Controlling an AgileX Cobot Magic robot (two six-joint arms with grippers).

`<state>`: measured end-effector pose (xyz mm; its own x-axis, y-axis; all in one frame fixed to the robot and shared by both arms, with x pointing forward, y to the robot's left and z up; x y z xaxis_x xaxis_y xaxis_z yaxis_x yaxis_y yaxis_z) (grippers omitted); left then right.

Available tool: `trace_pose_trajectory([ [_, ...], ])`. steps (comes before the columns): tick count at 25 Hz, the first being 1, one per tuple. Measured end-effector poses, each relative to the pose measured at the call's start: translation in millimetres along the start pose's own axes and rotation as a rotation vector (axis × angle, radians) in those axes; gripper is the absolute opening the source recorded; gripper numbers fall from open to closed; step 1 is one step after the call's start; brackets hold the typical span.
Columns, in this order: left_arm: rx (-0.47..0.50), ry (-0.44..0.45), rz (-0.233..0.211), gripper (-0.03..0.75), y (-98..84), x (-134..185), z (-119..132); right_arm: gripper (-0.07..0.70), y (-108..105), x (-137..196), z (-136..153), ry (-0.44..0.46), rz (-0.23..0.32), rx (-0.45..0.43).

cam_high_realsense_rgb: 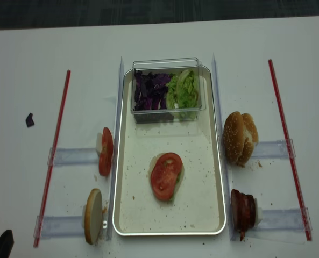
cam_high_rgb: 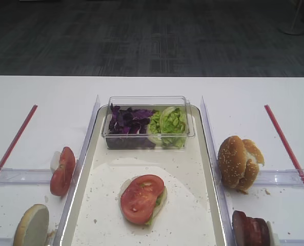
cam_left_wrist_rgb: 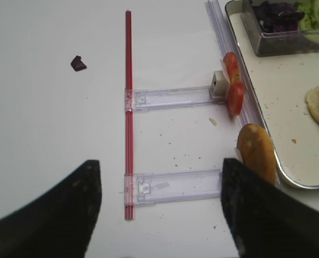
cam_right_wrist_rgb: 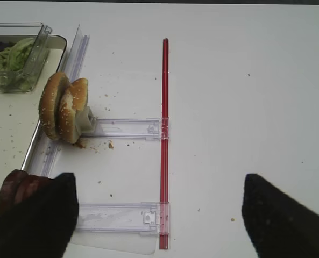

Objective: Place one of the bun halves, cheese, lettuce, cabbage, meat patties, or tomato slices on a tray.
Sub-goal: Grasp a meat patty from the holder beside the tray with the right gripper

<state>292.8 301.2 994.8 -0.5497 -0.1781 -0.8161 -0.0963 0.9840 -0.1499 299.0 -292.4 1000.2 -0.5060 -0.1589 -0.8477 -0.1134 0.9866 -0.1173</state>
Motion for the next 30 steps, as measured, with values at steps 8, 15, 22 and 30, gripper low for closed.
trace_pose_trajectory([
  [8, 0.000, 0.000, 0.000, 0.440, 0.0, 0, 0, 0.633, 0, 0, 0, 0.000, 0.000, 0.000],
  [15, 0.000, 0.000, 0.000, 0.440, 0.0, 0, 0, 0.597, 0, 0, 0, 0.000, 0.000, 0.000],
  [22, 0.000, 0.000, 0.000, 0.440, 0.0, 0, 0, 0.550, 0, 0, 4, 0.032, 0.001, -0.005],
  [30, 0.000, 0.000, 0.000, 0.440, 0.0, 0, 0, 0.549, 1, 2, 28, 0.227, 0.019, -0.046],
])
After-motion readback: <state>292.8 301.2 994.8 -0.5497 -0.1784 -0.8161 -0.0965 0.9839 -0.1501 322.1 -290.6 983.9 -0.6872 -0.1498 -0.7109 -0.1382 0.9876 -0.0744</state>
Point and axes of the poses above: a point on each arm's last joint axis where the gripper is mounted, z pointing out along that axis toward the gripper, y along the wrist's bending axis when the last joint is at zero, x = y × z, the point moved 8 cm from there along z, pointing out along that axis toward the gripper, and after that the axes turned 9 degrees about -z, right-handed, at the moved point
